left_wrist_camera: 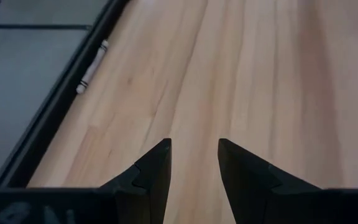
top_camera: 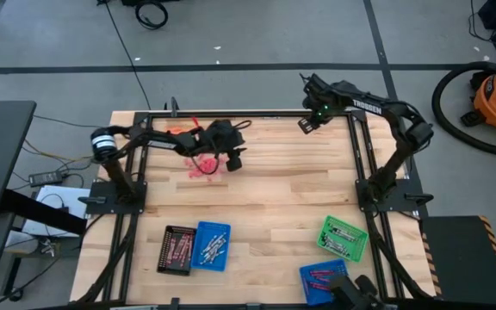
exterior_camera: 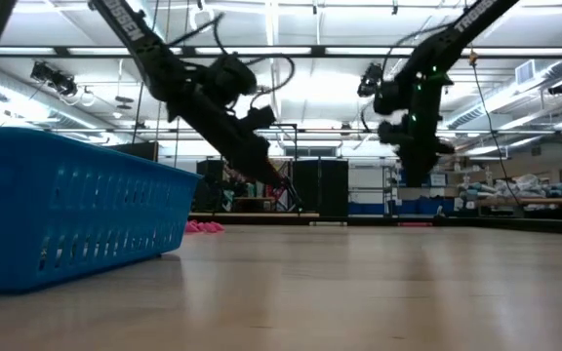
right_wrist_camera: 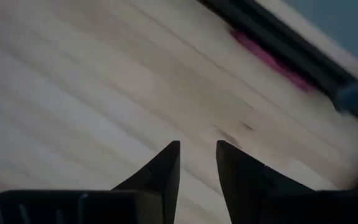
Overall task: Sort crayons
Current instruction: Put the white crayon into the left blue bin
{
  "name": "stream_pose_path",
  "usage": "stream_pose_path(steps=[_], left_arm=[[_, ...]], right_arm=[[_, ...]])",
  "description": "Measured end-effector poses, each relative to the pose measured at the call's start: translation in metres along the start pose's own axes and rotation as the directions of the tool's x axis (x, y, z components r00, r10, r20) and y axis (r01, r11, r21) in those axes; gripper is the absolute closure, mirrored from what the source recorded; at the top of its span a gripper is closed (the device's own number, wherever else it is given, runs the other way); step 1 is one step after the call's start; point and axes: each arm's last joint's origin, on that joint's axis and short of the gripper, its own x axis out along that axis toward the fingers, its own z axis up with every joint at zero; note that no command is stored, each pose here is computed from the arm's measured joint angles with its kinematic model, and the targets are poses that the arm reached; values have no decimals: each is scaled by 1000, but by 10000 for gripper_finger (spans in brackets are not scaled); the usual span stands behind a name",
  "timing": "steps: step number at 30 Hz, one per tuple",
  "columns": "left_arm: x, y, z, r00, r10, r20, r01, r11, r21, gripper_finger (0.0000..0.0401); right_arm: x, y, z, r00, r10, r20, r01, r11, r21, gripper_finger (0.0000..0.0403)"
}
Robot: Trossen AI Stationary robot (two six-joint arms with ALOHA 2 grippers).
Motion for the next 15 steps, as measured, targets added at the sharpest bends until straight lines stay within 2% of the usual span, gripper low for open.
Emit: stream_pose_path(steps=[3, 6, 15], left_arm=[[10, 0, 1, 1000, -7, -31, 7, 1000, 25, 260], [15, -1, 2, 1000, 5, -6, -4, 999, 53, 260], [14, 10, 13, 989, 90, 119, -101, 991, 87, 260]], right_arm=[[-11, 17, -1, 996, 27, 82, -23, 999, -49, 290], [-13, 32, -8, 984, 60, 166, -43, 993, -105, 290], [-11, 56, -24, 887, 172, 429, -101, 978, -183, 290]])
